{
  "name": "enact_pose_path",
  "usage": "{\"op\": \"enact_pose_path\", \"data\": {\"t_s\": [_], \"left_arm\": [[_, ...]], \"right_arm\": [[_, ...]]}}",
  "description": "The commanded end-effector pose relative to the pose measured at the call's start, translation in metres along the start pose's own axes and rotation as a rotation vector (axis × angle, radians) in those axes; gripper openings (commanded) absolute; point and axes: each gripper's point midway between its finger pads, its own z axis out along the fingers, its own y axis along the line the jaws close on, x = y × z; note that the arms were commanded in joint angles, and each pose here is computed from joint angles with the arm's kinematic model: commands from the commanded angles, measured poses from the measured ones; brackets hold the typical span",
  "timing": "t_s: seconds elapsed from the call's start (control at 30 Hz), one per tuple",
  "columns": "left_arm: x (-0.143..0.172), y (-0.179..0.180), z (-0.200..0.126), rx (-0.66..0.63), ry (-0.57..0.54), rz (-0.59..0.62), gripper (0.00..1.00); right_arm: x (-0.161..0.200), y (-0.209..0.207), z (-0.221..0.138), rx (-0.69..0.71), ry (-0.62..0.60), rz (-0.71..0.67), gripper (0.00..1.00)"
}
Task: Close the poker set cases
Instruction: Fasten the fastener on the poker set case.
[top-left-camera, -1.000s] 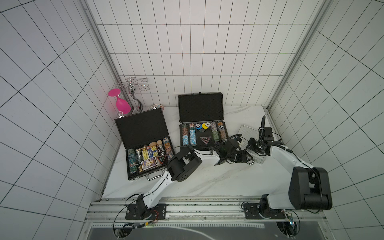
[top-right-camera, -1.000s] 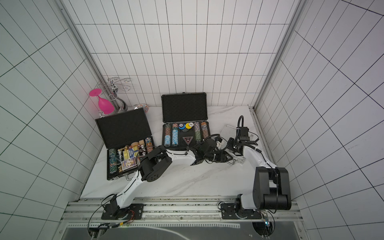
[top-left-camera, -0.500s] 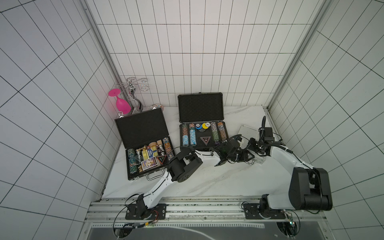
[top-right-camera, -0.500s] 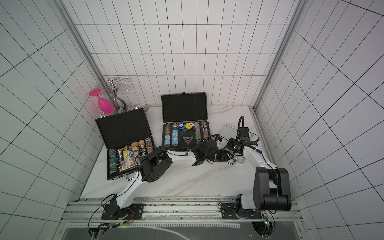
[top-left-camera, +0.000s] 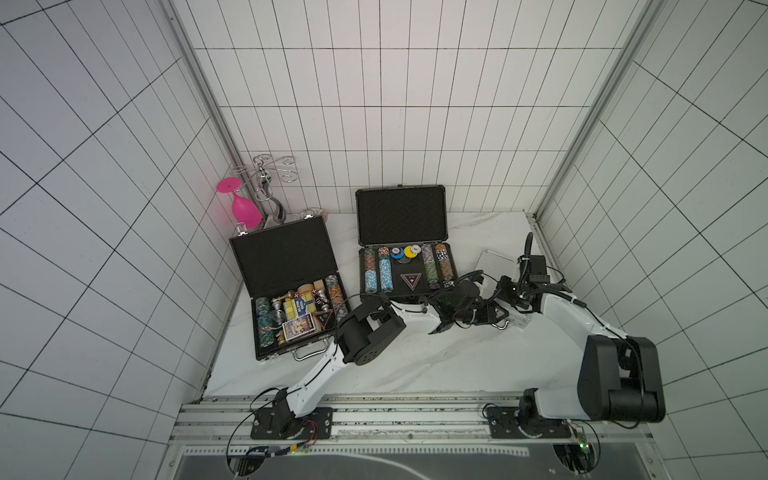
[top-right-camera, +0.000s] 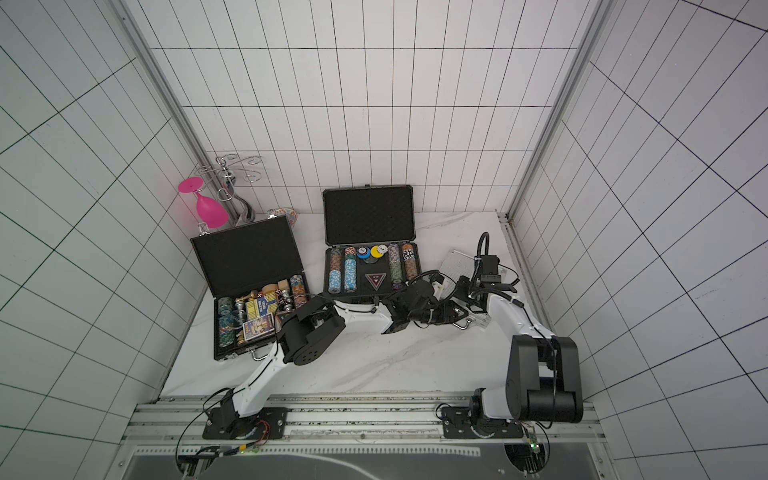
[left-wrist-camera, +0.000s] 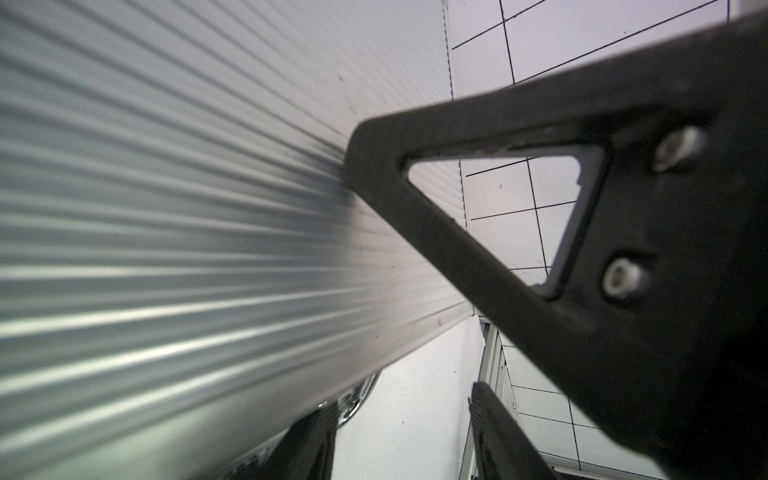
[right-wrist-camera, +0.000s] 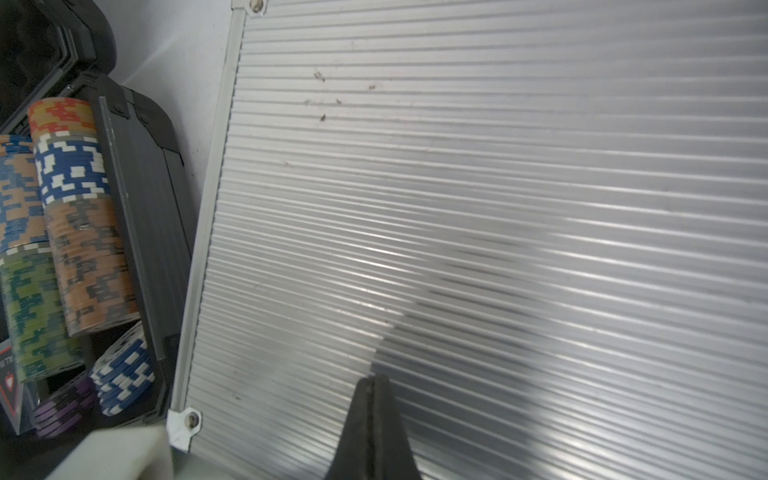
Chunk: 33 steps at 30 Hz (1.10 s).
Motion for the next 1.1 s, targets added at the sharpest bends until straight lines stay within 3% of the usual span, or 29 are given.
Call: {"op": "enact_pose_path", "data": {"t_s": [0.0, 1.07], "left_arm": [[-0.038, -0.012, -0.013, 0.030, -0.129, 0.018, 0.52], [-0.065, -0.042, -0.027, 0.120, -0.232, 0.072, 0.48]], "right_arm": [[0.103, -0.041, 0.008, 0.133, 0.369, 0.058, 0.00], [0.100, -0.039, 0.007, 0.128, 0.360, 0.059, 0.00]]}}
